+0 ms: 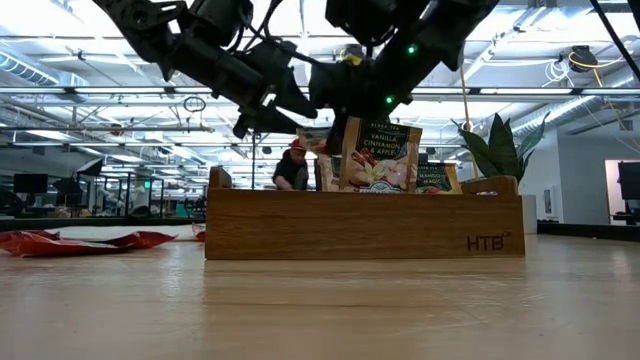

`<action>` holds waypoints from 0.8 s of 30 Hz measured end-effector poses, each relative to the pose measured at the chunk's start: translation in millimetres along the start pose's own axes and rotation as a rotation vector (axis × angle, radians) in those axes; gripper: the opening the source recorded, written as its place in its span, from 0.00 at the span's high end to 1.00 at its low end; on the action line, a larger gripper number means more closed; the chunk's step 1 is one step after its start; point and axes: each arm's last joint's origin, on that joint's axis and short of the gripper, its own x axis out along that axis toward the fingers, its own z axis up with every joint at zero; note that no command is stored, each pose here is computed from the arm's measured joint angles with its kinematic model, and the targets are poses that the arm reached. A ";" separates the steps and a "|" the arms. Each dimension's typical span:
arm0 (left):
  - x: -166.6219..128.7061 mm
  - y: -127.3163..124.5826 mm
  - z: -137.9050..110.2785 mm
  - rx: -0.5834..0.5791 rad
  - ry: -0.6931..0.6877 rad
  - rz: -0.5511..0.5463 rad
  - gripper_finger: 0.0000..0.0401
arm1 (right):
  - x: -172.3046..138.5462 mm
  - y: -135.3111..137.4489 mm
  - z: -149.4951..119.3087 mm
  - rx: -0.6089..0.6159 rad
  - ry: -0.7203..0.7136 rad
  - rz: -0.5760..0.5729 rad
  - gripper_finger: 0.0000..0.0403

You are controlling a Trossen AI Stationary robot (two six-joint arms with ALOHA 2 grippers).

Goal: Pick & Place Tea
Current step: Put the top yellow tea bag into the right section of the wooden organizer

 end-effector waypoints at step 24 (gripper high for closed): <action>0.6 2.6 1.4 0.006 0.024 -0.077 0.73 | -8.3 0.0 8.1 -0.019 -0.020 -0.059 0.99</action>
